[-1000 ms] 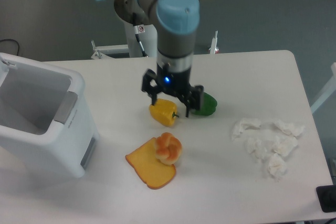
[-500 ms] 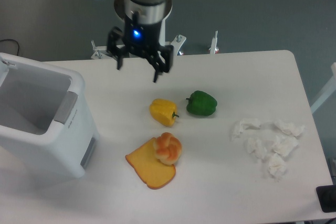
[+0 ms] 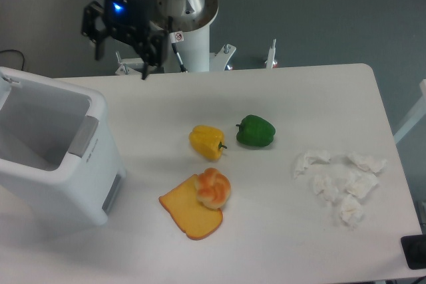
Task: Close the trash can
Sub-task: 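Move the gripper over the raised lid of the white trash can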
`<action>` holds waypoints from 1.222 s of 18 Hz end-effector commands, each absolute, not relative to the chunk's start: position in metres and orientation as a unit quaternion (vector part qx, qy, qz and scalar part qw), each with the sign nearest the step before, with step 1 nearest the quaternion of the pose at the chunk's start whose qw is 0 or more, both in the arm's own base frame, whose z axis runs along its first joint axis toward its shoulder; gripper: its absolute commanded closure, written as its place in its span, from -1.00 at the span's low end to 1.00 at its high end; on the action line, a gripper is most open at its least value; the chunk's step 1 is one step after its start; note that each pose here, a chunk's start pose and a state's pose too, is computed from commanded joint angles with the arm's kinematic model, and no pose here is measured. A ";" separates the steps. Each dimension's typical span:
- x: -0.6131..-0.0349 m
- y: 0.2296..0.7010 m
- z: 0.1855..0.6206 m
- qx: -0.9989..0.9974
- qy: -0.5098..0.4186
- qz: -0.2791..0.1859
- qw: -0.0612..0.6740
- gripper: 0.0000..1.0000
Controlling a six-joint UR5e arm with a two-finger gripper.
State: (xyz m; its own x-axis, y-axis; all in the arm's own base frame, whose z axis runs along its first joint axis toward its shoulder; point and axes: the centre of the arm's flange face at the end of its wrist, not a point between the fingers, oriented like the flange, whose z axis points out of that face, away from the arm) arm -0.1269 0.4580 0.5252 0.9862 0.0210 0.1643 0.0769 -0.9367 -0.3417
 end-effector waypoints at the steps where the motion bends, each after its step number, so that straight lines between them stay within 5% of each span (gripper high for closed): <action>1: -0.120 0.460 0.526 -0.980 -0.026 -0.084 0.179 -1.00; 22: -0.010 0.482 0.544 -0.961 -0.016 -0.154 0.228 -1.00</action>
State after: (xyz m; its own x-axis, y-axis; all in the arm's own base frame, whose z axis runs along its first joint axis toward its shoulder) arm -0.0096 0.4817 0.5444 0.9521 -0.0392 0.3034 0.1012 -0.8956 -0.4333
